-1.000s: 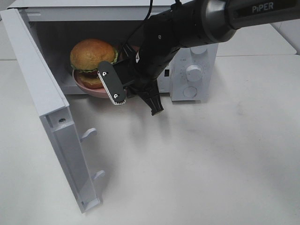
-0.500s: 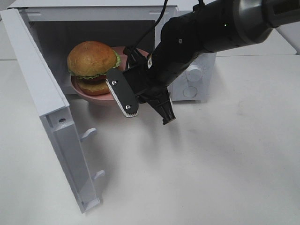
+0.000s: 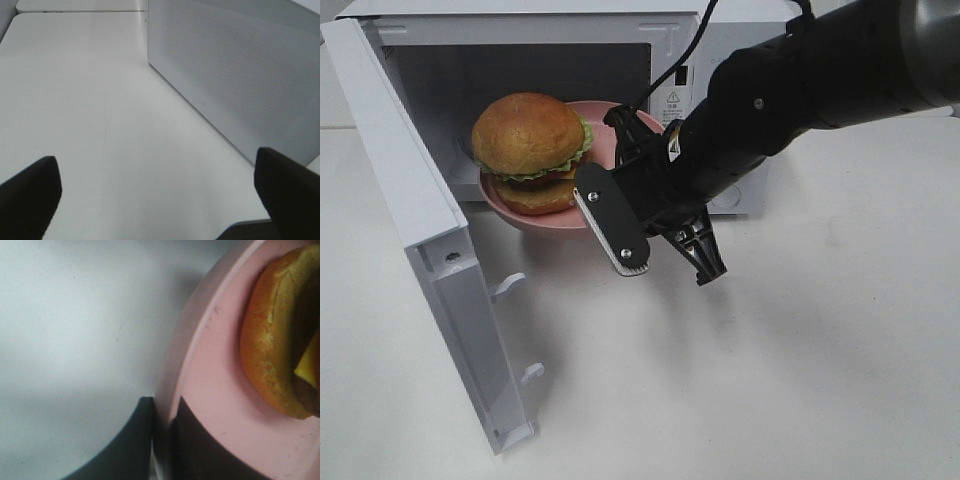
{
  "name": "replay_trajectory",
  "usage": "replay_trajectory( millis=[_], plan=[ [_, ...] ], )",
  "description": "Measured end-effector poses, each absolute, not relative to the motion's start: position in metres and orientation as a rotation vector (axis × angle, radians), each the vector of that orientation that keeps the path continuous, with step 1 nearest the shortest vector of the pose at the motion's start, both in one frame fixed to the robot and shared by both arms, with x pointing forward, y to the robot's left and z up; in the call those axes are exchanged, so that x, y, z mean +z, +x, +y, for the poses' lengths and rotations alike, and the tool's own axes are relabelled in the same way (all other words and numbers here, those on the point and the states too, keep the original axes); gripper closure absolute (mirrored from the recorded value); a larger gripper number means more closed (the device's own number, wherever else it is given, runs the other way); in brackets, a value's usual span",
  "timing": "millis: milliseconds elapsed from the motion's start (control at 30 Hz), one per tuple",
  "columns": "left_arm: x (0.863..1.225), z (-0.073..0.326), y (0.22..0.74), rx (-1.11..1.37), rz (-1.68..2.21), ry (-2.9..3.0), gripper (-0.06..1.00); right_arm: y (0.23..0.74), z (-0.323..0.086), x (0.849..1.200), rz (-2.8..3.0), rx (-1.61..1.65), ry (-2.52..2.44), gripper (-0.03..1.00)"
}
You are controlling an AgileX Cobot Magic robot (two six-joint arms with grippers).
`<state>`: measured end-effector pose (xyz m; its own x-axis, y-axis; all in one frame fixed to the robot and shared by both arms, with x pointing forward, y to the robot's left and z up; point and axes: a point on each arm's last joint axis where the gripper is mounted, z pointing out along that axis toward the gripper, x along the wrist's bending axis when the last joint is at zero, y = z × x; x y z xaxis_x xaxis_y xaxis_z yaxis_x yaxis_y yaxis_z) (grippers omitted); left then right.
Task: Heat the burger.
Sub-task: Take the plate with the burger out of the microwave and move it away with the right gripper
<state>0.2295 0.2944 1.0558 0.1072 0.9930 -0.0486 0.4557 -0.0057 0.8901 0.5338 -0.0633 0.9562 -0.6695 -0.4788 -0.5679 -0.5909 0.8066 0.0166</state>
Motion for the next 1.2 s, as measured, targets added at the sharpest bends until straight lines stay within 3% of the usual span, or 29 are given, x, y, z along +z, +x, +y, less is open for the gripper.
replay_trajectory(
  millis=[1200],
  plan=[
    [1.056, 0.294, 0.23, 0.843, 1.463, 1.581, -0.05, 0.426, -0.153, 0.974, 2.41, 0.297, -0.726, 0.89]
  ],
)
